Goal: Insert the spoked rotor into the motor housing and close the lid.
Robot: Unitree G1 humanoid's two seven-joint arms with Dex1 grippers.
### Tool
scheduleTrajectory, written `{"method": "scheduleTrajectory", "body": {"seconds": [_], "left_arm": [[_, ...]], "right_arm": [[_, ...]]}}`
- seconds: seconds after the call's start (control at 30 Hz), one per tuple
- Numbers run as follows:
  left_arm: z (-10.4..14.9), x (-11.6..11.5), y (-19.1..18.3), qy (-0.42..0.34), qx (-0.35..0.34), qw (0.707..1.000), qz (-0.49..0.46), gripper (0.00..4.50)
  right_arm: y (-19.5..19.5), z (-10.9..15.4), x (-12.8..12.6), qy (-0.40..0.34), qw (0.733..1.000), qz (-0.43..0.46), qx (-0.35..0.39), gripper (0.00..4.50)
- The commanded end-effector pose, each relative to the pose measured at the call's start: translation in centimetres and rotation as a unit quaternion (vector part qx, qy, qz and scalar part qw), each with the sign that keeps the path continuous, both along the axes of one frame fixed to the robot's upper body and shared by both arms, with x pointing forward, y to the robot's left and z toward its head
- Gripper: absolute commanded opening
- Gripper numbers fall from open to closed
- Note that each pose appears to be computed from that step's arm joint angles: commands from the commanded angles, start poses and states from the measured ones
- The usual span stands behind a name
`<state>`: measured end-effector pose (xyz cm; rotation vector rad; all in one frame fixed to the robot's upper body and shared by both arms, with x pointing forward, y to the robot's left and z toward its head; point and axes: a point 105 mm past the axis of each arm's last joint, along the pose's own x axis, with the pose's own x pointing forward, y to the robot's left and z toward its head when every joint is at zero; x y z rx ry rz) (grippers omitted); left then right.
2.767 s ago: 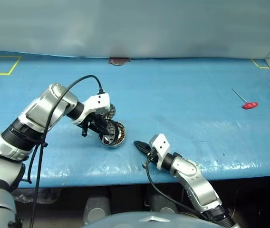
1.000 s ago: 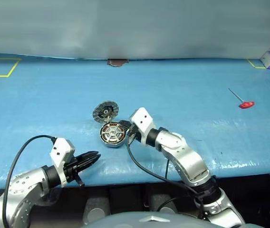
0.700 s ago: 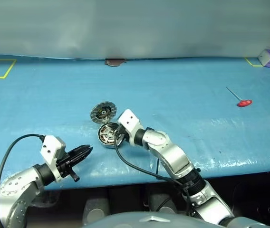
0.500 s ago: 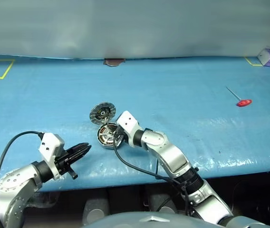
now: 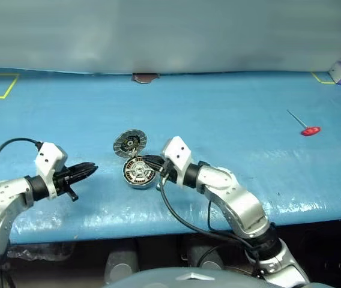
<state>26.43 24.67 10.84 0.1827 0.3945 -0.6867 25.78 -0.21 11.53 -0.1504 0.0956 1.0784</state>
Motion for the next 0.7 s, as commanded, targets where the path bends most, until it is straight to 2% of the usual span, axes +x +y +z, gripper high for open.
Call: {"method": "scheduleTrajectory", "body": {"seconds": [0.03,0.2,0.37,0.57,0.7], "left_arm": [[1.2,2.6,0.8,-0.029,0.008,1.0,0.004,0.59],[2.4,6.7,-0.3,-0.065,-0.007,0.998,-0.016,0.59],[2.7,9.3,-4.0,-0.079,-0.019,0.993,-0.09,0.59],[3.0,10.4,-7.2,-0.069,-0.043,0.983,-0.164,0.59],[3.0,9.6,-8.7,-0.027,-0.051,0.972,-0.23,0.59]], "right_arm": [[-1.6,1.0,-0.8,-0.01,0.999,-0.012,0.043,0.0],[-4.1,-2.8,-1.6,-0.003,0.999,-0.051,0.009,0.0],[-5.0,-5.8,-2.0,-0.008,0.993,-0.114,0.02,0.0],[-4.9,-6.1,-2.0,-0.007,0.989,-0.14,0.052,0.0],[-4.9,-6.1,-1.8,-0.01,0.988,-0.146,0.048,0.0]]}}
